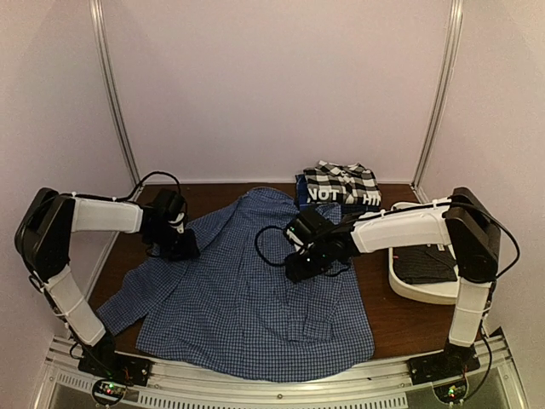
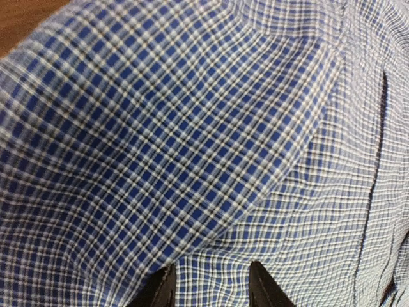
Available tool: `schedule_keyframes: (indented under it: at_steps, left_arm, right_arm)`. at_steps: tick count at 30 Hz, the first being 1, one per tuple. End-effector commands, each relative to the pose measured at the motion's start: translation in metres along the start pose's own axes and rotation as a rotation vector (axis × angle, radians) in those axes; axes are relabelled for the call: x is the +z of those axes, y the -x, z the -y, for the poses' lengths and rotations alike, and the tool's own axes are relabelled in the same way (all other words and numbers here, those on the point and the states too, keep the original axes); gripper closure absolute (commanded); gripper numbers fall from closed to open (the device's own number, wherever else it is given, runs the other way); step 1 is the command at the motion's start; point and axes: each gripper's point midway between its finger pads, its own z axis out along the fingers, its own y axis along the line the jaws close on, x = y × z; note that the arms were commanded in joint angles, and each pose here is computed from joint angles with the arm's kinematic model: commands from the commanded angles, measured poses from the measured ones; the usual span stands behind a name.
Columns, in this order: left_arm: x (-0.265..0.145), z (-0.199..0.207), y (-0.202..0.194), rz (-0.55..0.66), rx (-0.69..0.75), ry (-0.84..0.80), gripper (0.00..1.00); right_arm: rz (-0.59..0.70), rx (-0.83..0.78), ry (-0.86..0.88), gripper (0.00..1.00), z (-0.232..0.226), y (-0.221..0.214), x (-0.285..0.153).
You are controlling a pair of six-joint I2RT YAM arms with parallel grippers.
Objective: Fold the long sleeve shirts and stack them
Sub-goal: Smooth out the flattened shirt at the center of the board, then pick up the sleeve from the center of the board.
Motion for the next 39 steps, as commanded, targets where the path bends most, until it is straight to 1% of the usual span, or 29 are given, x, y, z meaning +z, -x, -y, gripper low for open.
schedule_keyframes:
  at_steps: [1,4,7,10,13,16,18,19,20,23,28,32,36,39]
  left_arm:
    - [-0.048,0.006,0.035,0.125,0.008,0.019,0.58]
    - [-0.063,-0.001,0.032,0.148,-0.028,0.046,0.56]
    - [-0.075,-0.012,0.020,0.158,-0.091,0.062,0.54]
    - [-0.084,-0.034,0.000,0.151,-0.177,0.132,0.51]
    - [-0.087,-0.063,-0.025,0.128,-0.299,0.218,0.49]
    - [-0.092,-0.098,-0.050,0.098,-0.453,0.302,0.47]
    - [-0.098,-0.120,-0.066,0.100,-0.542,0.362,0.45]
    - [-0.104,-0.141,-0.080,0.116,-0.618,0.401,0.42]
    - [-0.105,-0.146,-0.084,0.125,-0.641,0.402,0.41]
    - [-0.101,-0.147,-0.085,0.140,-0.645,0.344,0.40]
    - [-0.092,-0.150,-0.089,0.111,-0.651,0.355,0.39]
    - [-0.081,-0.145,-0.083,0.110,-0.634,0.315,0.39]
    - [-0.073,-0.153,-0.093,0.081,-0.634,0.359,0.42]
    - [-0.071,-0.161,-0.100,0.078,-0.637,0.396,0.49]
  right_arm:
    - [0.137,-0.002,0.017,0.48,-0.013,0.047,-0.032]
    - [0.208,0.007,0.031,0.47,-0.017,0.067,-0.046]
    - [0.270,0.016,0.057,0.45,-0.020,0.082,-0.061]
    - [0.316,0.014,0.087,0.44,-0.025,0.092,-0.070]
    - [0.343,0.006,0.121,0.44,-0.029,0.096,-0.075]
    - [0.363,-0.006,0.163,0.44,-0.035,0.099,-0.079]
    - [0.370,-0.015,0.189,0.44,-0.039,0.098,-0.081]
    - [0.374,-0.023,0.210,0.44,-0.041,0.097,-0.083]
    - [0.378,-0.026,0.220,0.44,-0.042,0.096,-0.084]
    - [0.388,-0.033,0.246,0.44,-0.044,0.094,-0.089]
    - [0.396,-0.035,0.263,0.44,-0.045,0.092,-0.094]
    - [0.402,-0.033,0.259,0.44,-0.043,0.091,-0.097]
    - [0.399,-0.029,0.255,0.44,-0.042,0.091,-0.095]
    - [0.393,-0.022,0.258,0.43,-0.043,0.090,-0.091]
